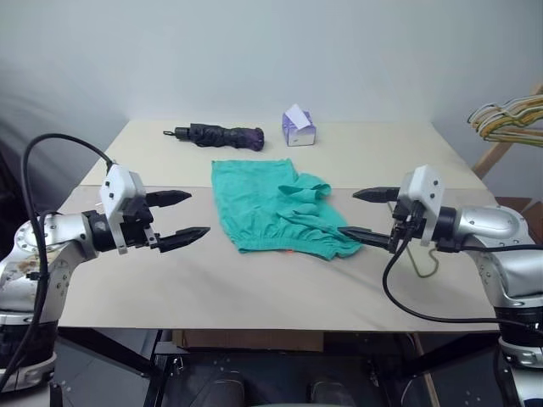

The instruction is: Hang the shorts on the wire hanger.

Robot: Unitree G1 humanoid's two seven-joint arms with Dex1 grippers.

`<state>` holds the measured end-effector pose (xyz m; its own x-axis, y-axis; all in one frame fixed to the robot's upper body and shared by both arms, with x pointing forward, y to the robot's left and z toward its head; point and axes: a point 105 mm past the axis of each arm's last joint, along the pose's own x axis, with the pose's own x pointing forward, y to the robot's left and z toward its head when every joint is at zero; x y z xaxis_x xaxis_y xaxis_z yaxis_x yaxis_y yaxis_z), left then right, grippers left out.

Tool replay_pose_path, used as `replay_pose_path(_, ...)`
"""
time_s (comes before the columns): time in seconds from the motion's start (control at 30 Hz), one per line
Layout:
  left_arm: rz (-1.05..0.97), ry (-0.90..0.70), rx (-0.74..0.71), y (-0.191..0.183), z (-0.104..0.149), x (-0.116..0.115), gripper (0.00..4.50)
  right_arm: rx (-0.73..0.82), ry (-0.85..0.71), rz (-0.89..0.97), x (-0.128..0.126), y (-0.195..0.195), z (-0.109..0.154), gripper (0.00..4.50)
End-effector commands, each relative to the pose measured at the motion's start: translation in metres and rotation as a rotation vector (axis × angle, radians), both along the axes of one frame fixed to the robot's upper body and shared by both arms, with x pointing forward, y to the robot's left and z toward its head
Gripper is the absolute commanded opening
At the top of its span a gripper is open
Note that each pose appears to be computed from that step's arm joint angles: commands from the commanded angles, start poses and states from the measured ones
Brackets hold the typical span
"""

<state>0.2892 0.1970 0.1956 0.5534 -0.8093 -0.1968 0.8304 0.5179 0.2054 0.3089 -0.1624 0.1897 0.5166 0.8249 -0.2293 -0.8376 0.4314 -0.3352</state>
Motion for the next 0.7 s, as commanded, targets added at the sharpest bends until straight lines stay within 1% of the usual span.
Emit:
replay_pose_path(0.03, -0.019, -0.053, -0.007, 0.0, 0.02, -0.003, 4.49, 0.002, -0.063, 0.018, -0.001, 0.003, 0.014, 4.48)
replay_pose_path(0.1, -0.02, -0.037, -0.039, -0.001, 0.025, -0.003, 4.49, 0.007, -0.063, 0.016, -0.001, 0.004, 0.014, 4.48)
replay_pose_path(0.17, -0.038, -0.026, -0.038, -0.003, 0.026, -0.005, 4.49, 0.009, -0.062, 0.016, -0.002, 0.005, 0.014, 4.48)
replay_pose_path(0.33, -0.047, -0.028, -0.028, -0.006, 0.024, -0.007, 4.49, 0.008, -0.066, 0.025, -0.003, 0.009, 0.014, 4.48)
replay_pose_path(0.43, -0.063, -0.035, -0.016, -0.009, 0.022, -0.007, 4.49, -0.024, -0.075, 0.032, -0.003, 0.014, 0.012, 4.48)
replay_pose_path(0.57, -0.085, -0.05, -0.034, -0.014, 0.025, -0.008, 4.49, -0.175, -0.089, 0.06, 0.0, 0.035, -0.008, 4.48)
replay_pose_path(0.7, -0.102, -0.044, -0.039, -0.014, 0.021, -0.009, 4.49, -0.228, -0.086, 0.099, -0.002, 0.071, -0.022, 4.48)
